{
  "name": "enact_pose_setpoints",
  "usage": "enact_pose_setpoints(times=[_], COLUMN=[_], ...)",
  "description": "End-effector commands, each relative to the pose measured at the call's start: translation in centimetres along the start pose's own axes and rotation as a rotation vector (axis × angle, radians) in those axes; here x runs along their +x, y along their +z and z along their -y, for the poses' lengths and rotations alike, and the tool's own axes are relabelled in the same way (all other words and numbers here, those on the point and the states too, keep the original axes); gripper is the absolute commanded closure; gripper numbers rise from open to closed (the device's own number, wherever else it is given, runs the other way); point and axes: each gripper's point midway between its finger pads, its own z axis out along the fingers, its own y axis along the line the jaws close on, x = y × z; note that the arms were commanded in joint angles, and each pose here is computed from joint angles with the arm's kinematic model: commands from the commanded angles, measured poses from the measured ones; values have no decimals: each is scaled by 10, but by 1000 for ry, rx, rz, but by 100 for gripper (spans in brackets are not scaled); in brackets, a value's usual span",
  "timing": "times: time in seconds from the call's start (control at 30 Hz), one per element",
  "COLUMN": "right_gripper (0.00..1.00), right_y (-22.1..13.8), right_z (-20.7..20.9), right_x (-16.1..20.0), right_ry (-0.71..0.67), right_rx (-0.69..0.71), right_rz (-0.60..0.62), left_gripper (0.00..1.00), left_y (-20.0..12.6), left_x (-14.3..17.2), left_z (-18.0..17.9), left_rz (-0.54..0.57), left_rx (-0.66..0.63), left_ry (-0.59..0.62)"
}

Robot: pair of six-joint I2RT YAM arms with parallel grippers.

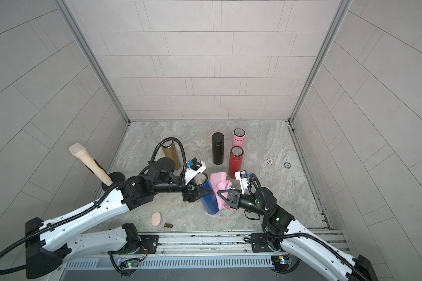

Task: Wipe the surface of the thermos
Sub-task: Wipe the dirt from the surface of the thermos.

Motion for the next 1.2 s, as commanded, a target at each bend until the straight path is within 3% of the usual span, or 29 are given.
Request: enact_pose_setpoints(times=[0.0,0.17,0.37,0.57,0.67,0.8,0.9,1.17], right_gripper=[100,100,100,100,100,100,100,100], right_y=[-14,-25,-18,30,61,92,103,107], right_z=[21,17,-8,-40,-67,-69,-71,-113], right_x=[14,13,3,21,41,49,43,1], right_ry=[6,-20,-163,-392,-489,-519,-532,-647], right_rx=[92,60,31,82,24,50,43,44], right_rz=[-12,55,91,-79,-163,-196,-147,-26], left_gripper=[100,100,100,100,100,100,100,100], left_y=[-27,-39,-46,-65,-71,-64,-59,-51], left_x=[-63,-58,-40,-26,-25,-27,-31,-25], left_z=[-36,-79,-97,-114,-120,-120,-118,-117], left_rz=[194,135,115,149,148,179,216,209], left_rx=[-224,-470,-591,-737,-792,-771,-731,-708], left_ry=[-39,-224,-452,-609,-637,-697,-719,-726])
